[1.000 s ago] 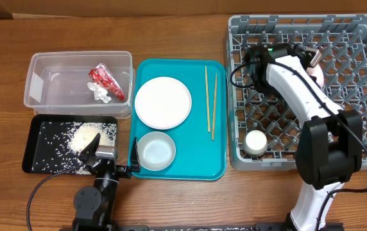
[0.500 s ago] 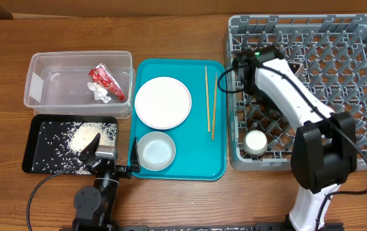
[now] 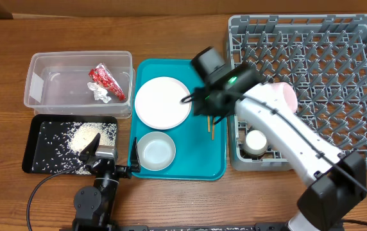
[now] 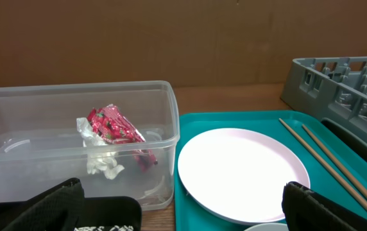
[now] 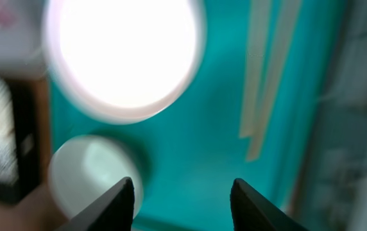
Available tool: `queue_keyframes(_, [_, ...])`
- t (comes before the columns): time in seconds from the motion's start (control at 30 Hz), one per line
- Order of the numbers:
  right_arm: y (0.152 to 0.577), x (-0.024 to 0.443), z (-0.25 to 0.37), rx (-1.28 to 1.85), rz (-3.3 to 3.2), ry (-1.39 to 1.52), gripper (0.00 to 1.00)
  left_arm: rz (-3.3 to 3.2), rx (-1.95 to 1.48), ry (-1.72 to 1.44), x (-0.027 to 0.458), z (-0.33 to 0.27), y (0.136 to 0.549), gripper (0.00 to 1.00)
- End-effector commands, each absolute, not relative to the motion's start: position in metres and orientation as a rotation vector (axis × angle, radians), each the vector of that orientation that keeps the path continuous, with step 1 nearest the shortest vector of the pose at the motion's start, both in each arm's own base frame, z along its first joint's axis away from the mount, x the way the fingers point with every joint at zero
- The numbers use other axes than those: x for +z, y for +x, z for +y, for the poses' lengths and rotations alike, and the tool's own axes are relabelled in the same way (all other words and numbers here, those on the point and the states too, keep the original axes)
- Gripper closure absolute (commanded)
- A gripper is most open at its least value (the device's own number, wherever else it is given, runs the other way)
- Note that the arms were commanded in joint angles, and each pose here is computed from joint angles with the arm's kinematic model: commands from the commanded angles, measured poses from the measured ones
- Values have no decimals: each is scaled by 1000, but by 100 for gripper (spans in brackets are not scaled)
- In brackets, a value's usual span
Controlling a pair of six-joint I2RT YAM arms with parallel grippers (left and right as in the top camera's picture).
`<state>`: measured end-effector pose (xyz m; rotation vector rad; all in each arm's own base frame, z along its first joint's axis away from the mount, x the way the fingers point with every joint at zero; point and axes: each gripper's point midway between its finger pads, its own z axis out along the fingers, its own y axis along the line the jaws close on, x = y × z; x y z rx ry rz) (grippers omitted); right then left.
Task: Sort waste into correct bins and load items into the dishwasher
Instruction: 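Reach the right gripper to the small grey bowl on the teal tray and grasp it, then carry the grey bowl into the dish rack and open the right gripper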
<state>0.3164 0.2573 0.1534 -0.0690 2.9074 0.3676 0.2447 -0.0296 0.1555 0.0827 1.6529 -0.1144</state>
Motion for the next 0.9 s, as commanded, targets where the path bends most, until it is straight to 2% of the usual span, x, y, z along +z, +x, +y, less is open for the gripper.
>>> queue_keyframes(0.0, [268, 135, 304, 560, 2992, -246, 50, 1654, -123, 76, 154, -29, 245, 0])
queue_keyframes(0.23, [229, 77, 332, 598, 3032, -101, 51, 1654, -123, 76, 154, -29, 245, 0])
queue_keyframes(0.33, [225, 50, 322, 564, 3038, 32, 59, 1654, -123, 76, 154, -29, 245, 0])
queue_keyframes(0.47, [219, 27, 310, 540, 3065, 132, 64, 1654, -123, 76, 154, -29, 245, 0])
queue_keyframes(0.53, [219, 26, 308, 541, 3074, 141, 78, 1654, -123, 76, 154, -29, 245, 0])
queue_keyframes(0.63, [220, 27, 307, 539, 3073, 146, 91, 1654, -123, 76, 154, -29, 245, 0])
queue_keyframes(0.7, [223, 30, 304, 531, 3073, 159, 96, 1654, -123, 76, 154, -29, 245, 0])
queue_keyframes(0.87, [253, 69, 276, 376, 2955, 129, 96, 1654, -123, 76, 154, -29, 245, 0])
